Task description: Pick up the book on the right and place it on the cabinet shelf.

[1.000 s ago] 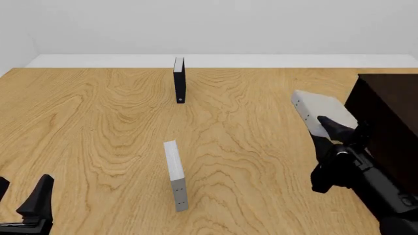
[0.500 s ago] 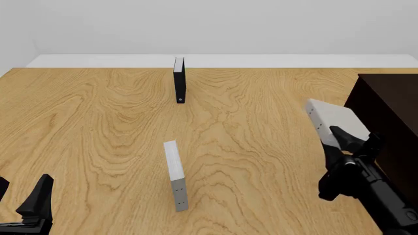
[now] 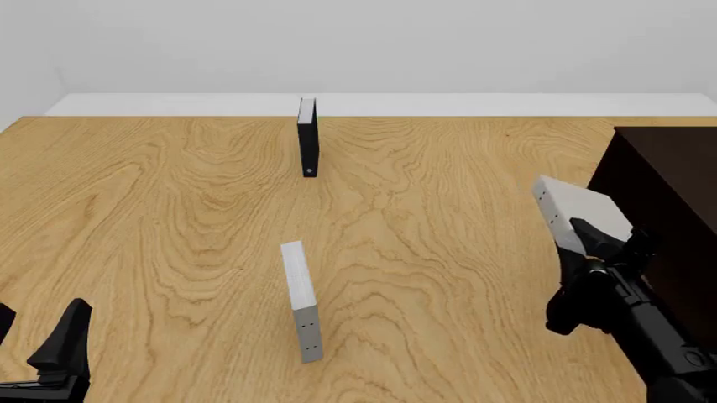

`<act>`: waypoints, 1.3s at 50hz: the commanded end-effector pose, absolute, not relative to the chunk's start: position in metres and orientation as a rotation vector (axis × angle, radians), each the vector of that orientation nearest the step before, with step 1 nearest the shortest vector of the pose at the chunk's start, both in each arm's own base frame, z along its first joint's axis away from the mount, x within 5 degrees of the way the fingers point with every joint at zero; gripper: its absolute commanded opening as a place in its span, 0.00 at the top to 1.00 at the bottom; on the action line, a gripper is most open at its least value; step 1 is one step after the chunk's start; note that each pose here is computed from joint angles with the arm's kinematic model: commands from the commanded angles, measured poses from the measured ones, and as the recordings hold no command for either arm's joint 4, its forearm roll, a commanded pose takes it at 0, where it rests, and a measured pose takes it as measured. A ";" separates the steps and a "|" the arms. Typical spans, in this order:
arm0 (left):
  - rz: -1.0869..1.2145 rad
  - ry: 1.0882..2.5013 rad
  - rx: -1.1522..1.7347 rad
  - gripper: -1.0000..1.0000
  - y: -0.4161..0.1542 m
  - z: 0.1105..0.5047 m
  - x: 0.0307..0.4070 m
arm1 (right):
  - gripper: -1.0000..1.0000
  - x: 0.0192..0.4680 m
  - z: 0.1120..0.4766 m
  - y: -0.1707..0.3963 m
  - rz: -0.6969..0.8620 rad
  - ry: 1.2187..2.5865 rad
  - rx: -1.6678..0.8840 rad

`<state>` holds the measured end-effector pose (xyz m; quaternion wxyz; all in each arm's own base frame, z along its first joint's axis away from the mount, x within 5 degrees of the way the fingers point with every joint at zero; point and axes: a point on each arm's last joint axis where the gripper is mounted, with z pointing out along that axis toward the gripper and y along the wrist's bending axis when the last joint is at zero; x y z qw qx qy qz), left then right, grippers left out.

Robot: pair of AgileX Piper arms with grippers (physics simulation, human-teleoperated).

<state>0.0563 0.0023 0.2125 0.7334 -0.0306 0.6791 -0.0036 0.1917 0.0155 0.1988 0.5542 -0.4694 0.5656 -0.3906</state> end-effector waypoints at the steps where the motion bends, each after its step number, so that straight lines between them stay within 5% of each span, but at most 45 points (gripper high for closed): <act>1: -0.008 1.493 -0.067 0.00 0.002 0.213 0.056 | 1.00 0.200 0.183 0.014 -0.941 1.343 -1.128; 11: -0.010 1.493 -0.068 0.00 0.002 0.213 0.056 | 1.00 0.203 0.155 0.023 -1.007 1.261 -1.296; 65: -0.009 1.492 -0.071 0.00 0.002 0.213 0.056 | 1.00 0.198 0.170 -0.019 -1.241 1.327 -1.182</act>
